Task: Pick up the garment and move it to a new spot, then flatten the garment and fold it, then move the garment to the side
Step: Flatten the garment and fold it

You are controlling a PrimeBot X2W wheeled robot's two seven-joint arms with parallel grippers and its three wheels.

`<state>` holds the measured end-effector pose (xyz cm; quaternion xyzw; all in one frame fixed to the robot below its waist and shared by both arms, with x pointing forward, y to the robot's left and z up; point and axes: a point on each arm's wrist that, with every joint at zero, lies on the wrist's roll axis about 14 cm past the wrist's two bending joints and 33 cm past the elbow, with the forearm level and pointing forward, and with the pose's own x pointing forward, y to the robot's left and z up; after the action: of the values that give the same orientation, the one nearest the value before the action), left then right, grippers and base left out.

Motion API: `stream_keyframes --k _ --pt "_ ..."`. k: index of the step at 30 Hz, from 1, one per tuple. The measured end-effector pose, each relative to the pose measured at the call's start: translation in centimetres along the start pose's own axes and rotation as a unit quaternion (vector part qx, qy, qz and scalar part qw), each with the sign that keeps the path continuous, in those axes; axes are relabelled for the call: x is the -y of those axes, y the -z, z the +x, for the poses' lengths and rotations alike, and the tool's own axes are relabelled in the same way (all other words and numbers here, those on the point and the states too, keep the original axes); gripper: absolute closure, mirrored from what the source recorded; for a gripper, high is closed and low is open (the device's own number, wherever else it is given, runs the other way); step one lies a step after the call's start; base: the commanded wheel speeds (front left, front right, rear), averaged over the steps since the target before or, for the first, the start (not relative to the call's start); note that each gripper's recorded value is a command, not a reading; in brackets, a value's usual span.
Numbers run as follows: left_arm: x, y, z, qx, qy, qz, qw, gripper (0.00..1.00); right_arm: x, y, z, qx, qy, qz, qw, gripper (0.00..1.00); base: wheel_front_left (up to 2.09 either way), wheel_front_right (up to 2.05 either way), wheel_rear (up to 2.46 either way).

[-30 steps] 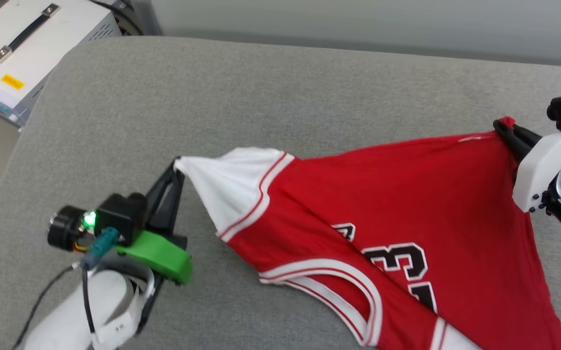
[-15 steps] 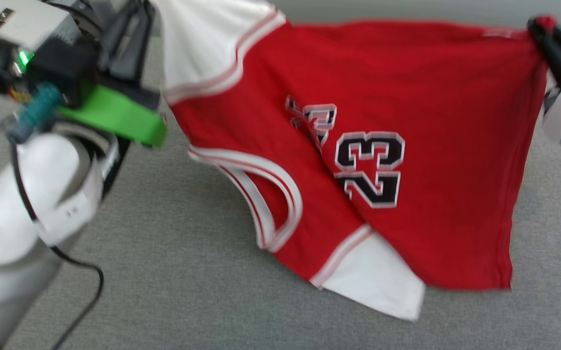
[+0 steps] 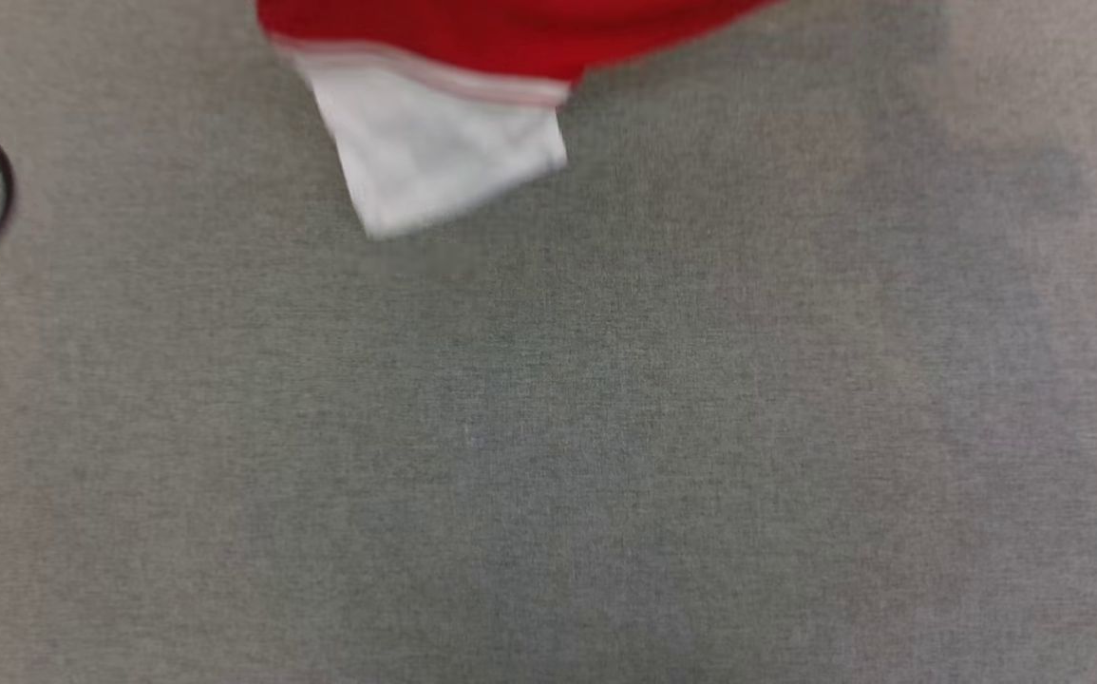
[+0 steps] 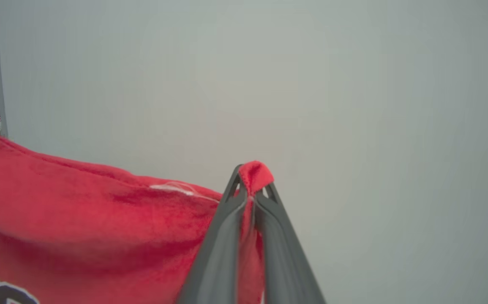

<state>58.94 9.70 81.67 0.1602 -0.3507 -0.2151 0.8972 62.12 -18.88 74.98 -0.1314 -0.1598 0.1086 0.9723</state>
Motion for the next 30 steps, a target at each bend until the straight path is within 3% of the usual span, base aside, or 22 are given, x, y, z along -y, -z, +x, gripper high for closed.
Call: stream_keyframes --k 9,14,22,30 --pt "-3.2 0.7 5.6 0.034 -0.020 0.028 0.999 1.00 2.5 -0.6 5.7 0.023 0.031 -0.058 0.998 1.00 0.00 0.00 0.00" --pt "-3.7 4.1 6.5 0.020 -0.026 0.019 0.999 1.00 2.8 1.8 7.8 0.015 0.037 -0.044 0.998 1.00 0.00 0.00 0.00" --pt "-2.9 11.6 4.7 -0.048 -0.024 -0.001 0.999 1.00 0.1 8.8 8.7 -0.041 0.005 -0.039 0.998 1.00 0.00 0.00 0.00" --pt "-1.7 17.1 -0.2 -0.118 -0.026 -0.036 0.992 1.00 -2.9 14.2 6.2 -0.091 -0.031 -0.015 0.995 1.00 0.00 0.00 0.00"
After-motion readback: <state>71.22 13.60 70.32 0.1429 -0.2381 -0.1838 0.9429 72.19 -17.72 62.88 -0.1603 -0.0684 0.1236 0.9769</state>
